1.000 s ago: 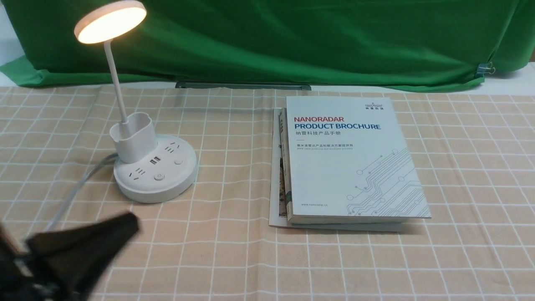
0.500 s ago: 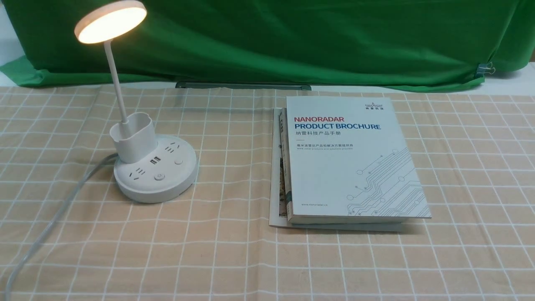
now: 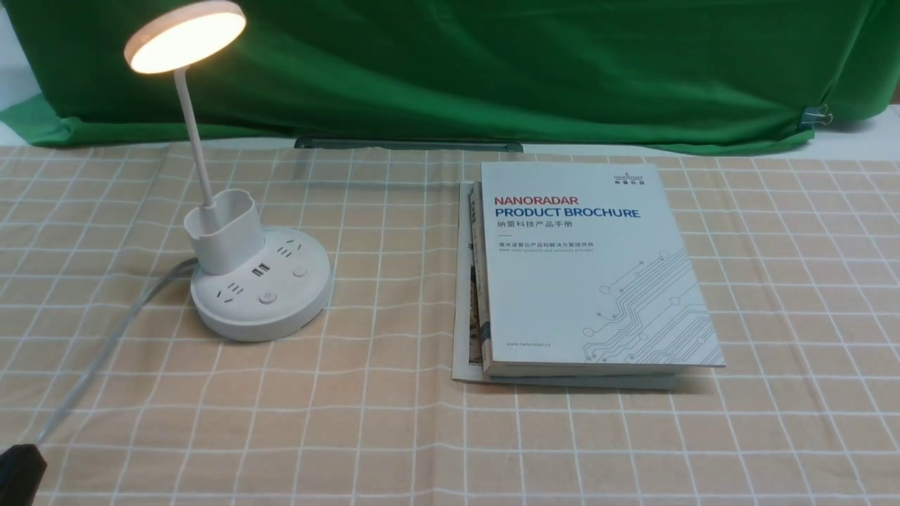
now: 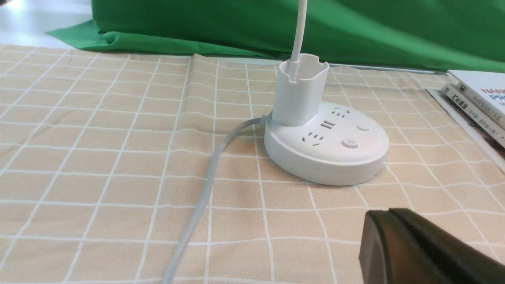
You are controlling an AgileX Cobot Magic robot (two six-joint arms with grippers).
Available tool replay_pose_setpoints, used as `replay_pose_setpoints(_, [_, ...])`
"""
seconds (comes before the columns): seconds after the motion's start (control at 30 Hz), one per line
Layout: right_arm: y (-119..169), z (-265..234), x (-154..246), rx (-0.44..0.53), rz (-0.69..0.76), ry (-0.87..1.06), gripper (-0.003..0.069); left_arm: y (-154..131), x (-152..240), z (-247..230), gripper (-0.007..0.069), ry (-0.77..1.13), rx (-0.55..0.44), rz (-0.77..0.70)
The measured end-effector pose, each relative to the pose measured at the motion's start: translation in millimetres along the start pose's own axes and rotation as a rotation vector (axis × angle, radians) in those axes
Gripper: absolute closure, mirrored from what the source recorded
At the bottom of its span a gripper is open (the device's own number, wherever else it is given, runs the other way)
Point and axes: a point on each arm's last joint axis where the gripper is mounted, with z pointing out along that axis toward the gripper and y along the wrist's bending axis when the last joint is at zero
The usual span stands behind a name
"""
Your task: Turn on the table lamp on the light coffee tablecloth with your hand.
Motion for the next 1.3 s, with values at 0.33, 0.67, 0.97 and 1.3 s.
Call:
replay_pose_setpoints(0.33, [0.0, 0.0, 0.1, 0.0, 0.0, 0.001, 0.0418, 0.0, 0.0, 0.0, 0.0625, 0.0, 0.0, -0.007])
replay_pose_setpoints(0.67, [0.0, 0.0, 0.1, 0.0, 0.0, 0.001, 0.0418, 0.1, -0.1, 0.0, 0.0624, -0.001, -0.001, -0.015])
replay_pose_setpoints(0.97, [0.0, 0.0, 0.0, 0.0, 0.0, 0.0, 0.0418, 0.1, -0.1, 0.0, 0.0624, -0.001, -0.001, -0.018])
replay_pose_setpoints(1.3, [0.0, 0.0, 0.0, 0.0, 0.0, 0.0, 0.0418, 0.1, -0.1, -0.1, 0.0624, -0.002, -0.002, -0.02])
